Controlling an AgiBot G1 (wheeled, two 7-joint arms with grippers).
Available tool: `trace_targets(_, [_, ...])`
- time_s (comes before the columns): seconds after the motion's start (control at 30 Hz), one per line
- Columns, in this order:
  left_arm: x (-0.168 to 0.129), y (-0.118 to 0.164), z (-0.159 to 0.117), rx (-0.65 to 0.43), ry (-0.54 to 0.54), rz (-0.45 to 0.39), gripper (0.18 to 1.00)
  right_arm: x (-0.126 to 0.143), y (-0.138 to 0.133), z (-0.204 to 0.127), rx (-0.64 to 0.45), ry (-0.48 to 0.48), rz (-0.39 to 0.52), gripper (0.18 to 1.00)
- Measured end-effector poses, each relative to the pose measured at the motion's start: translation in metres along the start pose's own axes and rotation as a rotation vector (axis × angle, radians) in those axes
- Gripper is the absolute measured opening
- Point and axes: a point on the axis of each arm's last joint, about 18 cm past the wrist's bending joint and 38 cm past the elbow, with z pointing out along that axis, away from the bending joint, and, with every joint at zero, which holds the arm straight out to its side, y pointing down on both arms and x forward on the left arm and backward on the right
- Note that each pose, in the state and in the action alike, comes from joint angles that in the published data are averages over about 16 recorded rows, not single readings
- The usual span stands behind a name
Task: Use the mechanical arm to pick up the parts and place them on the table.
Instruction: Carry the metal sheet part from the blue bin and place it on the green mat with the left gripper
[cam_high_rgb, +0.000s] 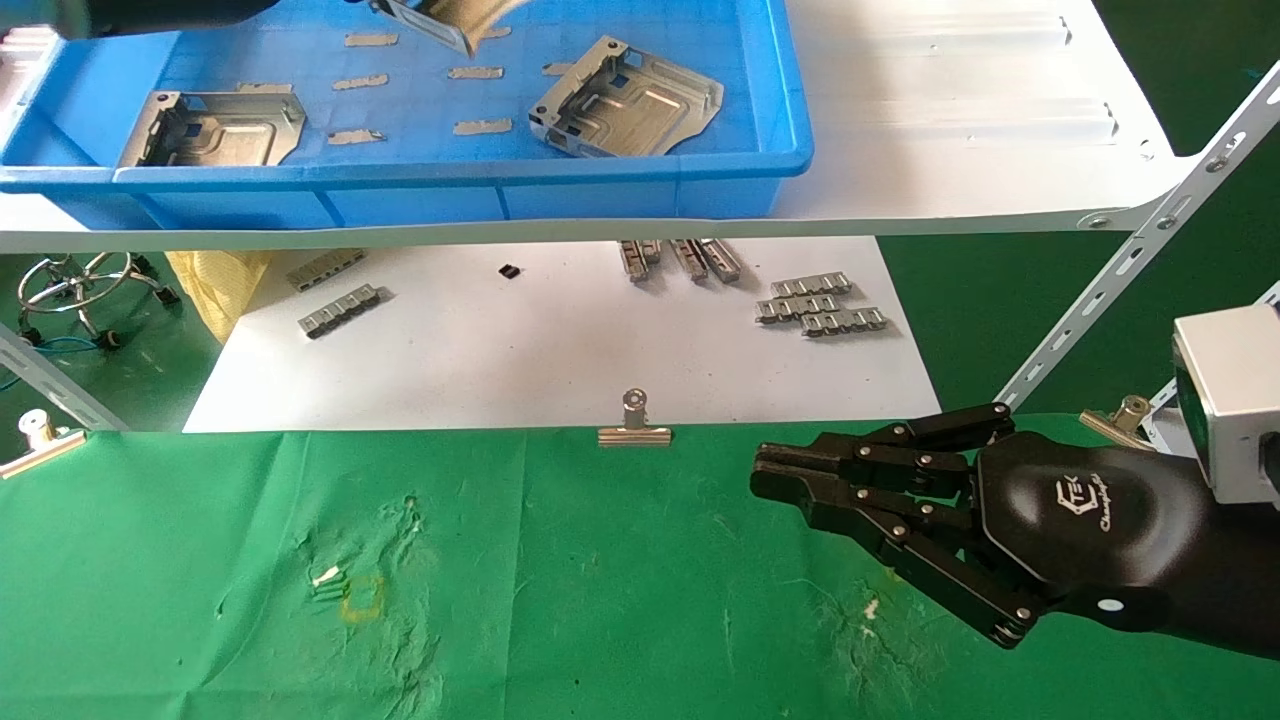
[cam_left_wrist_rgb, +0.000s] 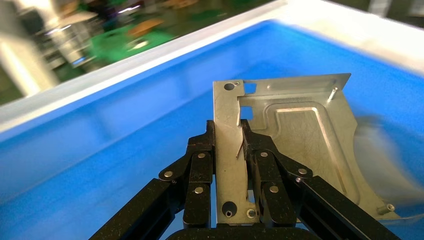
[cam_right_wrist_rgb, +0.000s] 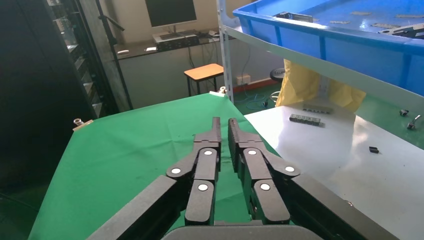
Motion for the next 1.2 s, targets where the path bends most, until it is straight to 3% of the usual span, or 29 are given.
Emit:
trace_targets(0.3, [0.044,0.005,-0.039,0.085,0.284,0.189,0.273,0.0,0.0,0.0,0.0,0.0,0.0,0.313])
trace_targets(0.53, [0.071,0.032,-0.075,0.142,0.403,0.336,0.272,0.0,0.0,0.0,0.0,0.0,0.0,0.44])
trace_targets(0.83, [0.104,0.108,-0.117,0.052,0.504,0.454,0.272,0.0,0.0,0.0,0.0,0.0,0.0,0.649])
trace_targets(1.2, [0.096,0.22,-0.144,-0.166,0.502,0.511,0.272,0.0,0.0,0.0,0.0,0.0,0.0,0.877])
